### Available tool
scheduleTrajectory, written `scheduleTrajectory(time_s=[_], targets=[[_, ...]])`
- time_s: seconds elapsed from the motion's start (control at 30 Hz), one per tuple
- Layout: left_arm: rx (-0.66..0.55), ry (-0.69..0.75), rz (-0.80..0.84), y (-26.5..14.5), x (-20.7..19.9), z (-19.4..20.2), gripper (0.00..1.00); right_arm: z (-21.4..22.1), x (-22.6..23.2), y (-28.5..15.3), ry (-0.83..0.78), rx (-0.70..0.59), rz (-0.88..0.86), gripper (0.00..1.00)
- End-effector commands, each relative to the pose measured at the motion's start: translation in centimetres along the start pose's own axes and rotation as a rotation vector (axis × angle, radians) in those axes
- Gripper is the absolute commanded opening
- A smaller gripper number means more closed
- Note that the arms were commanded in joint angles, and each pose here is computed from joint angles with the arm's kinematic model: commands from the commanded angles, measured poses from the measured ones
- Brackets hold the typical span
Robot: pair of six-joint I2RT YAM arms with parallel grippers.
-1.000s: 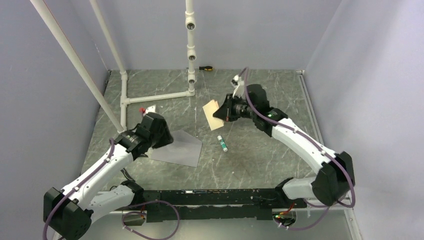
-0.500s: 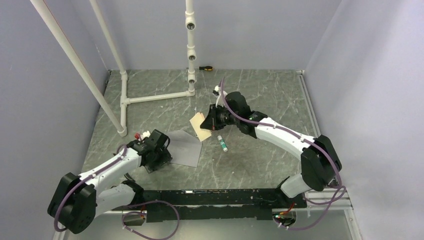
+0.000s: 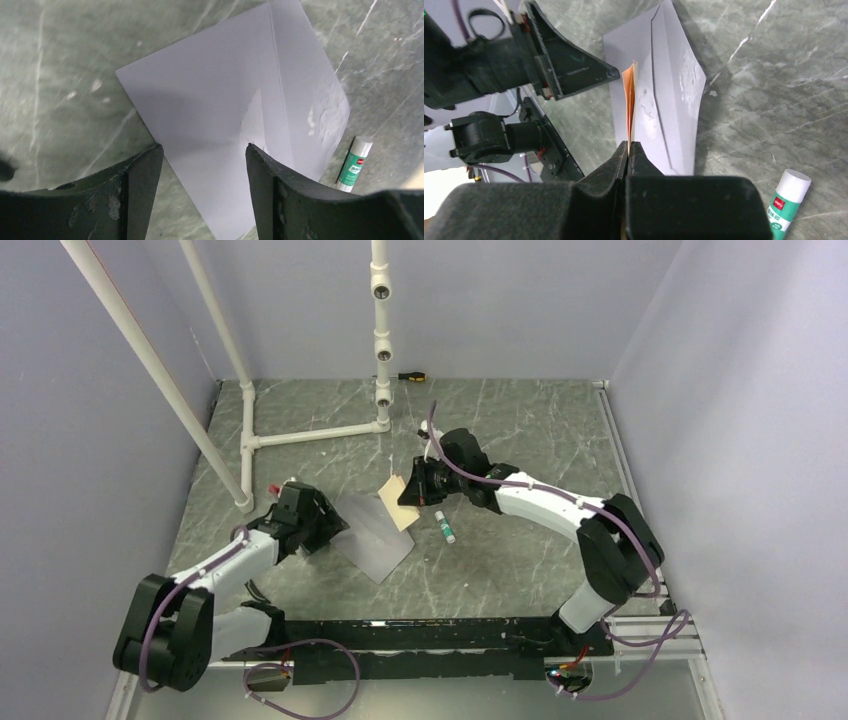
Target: Place the letter into the envelope and seal it
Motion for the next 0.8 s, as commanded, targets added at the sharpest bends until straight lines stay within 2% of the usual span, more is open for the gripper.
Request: scheduleTrajectory(time_s=[0.0,0.13,0.3,0.57,0.77], targets=[[0.082,0.106,0.041,1.1,-0.8,-0.1,0.69,-1.2,-0.1,1.5,-0.025,-0.021,-0.019,0.00],[0.174,0.162,0.085,2.1,-2.3,-0.1,0.68,-0.4,-1.1,2.8,0.002,0.025,0.002,0.00],[0.320,0.193,0.119,2.1,-3.9,0.9,0.62,1.0,-1.7,3.8,0.044,0.084,0.033,0.00],[0.244,0.099,0.005,-0.8,-1.7,0.4,0.67,3.8,-2.8,4.6,0.190,0.138,0.129,0.00],[0.311,0.027,-0.029,-2.2,0.0,2.4,0.59,5.1,-3.7,4.6,0.262,0.143,0.242,0.00]])
Point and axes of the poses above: each gripper's point midway between its finger pads, its own y axis out along the fingers, its own x axis along the line the jaws close on, z = x × y, the point moved 1 cm from there along -y, back along the fingers, and after that the axes turned 15 degrees about -y, right-handed, at the moved point
